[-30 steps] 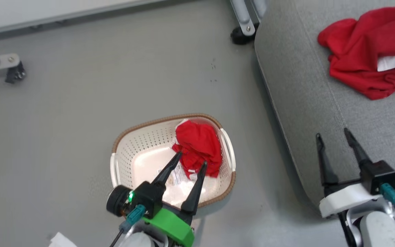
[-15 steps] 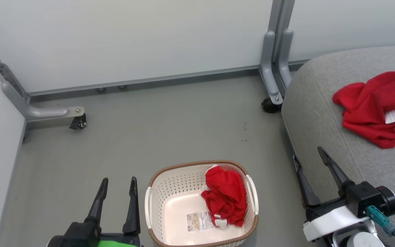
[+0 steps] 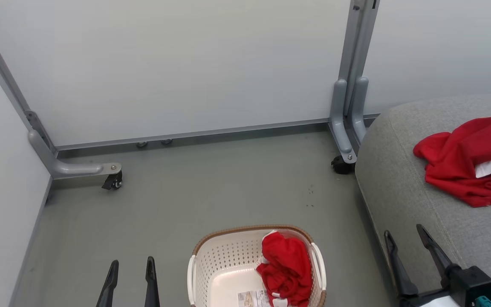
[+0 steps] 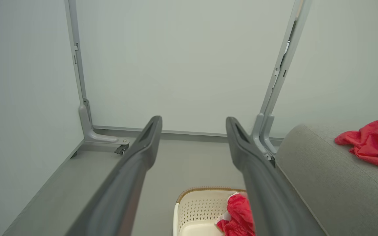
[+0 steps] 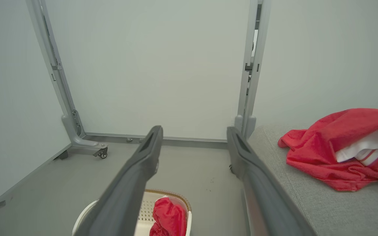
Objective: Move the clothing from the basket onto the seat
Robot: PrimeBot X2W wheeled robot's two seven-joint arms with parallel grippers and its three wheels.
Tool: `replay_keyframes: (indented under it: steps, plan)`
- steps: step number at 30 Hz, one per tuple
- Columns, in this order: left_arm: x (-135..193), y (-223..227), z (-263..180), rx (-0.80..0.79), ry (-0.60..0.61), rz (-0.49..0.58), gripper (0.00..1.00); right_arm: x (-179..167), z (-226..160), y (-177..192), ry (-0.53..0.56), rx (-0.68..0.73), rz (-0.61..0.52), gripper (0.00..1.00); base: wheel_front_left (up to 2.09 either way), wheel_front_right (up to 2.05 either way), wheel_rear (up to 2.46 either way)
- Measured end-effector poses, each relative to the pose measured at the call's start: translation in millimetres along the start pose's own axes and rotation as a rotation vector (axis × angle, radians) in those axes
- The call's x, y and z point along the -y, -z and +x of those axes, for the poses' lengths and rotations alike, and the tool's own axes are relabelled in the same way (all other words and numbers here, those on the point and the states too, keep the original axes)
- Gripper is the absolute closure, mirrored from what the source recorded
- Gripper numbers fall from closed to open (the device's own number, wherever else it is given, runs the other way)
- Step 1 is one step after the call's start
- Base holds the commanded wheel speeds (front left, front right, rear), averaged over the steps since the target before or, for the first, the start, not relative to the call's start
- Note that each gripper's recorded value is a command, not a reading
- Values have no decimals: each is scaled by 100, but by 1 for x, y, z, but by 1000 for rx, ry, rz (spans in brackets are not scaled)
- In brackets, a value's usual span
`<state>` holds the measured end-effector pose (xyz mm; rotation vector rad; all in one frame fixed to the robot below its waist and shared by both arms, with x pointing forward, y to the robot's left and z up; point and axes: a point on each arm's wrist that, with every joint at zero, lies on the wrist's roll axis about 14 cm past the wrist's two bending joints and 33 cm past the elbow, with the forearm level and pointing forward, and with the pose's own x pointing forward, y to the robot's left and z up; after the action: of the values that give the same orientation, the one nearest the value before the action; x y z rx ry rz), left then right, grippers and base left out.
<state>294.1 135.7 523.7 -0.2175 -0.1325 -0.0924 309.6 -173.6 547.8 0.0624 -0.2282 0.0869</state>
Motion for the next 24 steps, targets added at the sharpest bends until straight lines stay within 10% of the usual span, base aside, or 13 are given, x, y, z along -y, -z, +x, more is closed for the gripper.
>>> replay_keyframes:
  steps: [24]
  plan:
    - [10, 19, -1, -64, 47, 16, 0, -6, -2, 8, -6, -26, 19, 0, 0, 0, 0]
